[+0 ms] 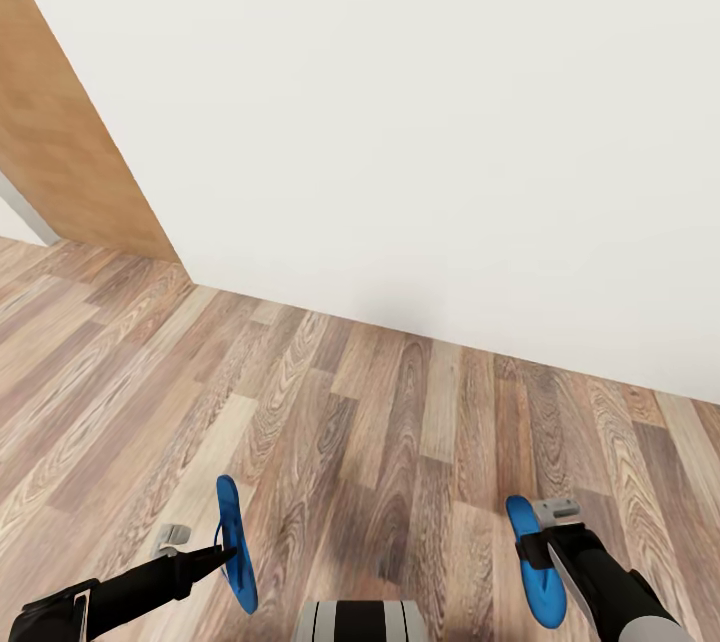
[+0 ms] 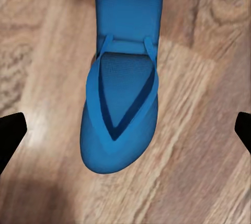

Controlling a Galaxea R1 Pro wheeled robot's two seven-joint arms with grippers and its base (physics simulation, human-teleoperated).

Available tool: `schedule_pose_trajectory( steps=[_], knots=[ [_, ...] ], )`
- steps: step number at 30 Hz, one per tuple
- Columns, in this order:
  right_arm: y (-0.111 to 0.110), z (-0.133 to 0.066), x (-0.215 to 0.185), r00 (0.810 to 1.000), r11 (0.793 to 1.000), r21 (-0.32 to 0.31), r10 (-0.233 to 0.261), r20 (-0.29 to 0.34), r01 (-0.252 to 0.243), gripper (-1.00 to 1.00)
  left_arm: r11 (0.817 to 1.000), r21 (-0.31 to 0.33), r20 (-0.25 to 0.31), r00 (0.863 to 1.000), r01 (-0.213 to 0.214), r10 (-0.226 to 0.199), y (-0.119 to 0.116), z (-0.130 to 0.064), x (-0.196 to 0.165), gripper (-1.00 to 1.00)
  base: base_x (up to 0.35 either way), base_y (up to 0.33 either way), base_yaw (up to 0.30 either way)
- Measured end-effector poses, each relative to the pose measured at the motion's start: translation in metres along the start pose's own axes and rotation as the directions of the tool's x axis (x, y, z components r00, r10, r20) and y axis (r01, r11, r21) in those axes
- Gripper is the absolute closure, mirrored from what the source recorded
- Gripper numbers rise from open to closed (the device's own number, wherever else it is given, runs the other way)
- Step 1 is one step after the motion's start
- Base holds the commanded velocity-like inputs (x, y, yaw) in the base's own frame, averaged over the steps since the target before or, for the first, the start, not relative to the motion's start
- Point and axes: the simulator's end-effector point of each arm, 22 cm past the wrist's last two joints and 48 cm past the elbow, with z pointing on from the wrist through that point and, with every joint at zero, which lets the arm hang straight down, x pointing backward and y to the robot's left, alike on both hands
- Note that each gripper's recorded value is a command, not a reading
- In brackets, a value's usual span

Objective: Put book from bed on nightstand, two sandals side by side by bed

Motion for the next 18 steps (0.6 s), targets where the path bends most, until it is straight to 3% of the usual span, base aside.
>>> schedule_pose_trajectory(
  steps=[8, 18],
  knots=[
    [0.0004, -0.0002, -0.0008, 1.0, 1.0, -0.001, 0.0, 0.004, 0.0, -1.0, 1.0, -0.001, 0.002, 1.0, -0.013, 0.013, 0.0002, -0.0002, -0.0003, 1.0, 0.22, 0.0, 0.0],
    [-0.0006, 0.0, -0.0009, 1.0, 1.0, 0.0, 0.0, 0.004, 0.0, -1.0, 1.0, -0.001, 0.002, 1.0, -0.015, 0.015, 0.0003, -0.0003, -0.0004, 1.0, 0.029, 0.0, 0.0]
  ],
)
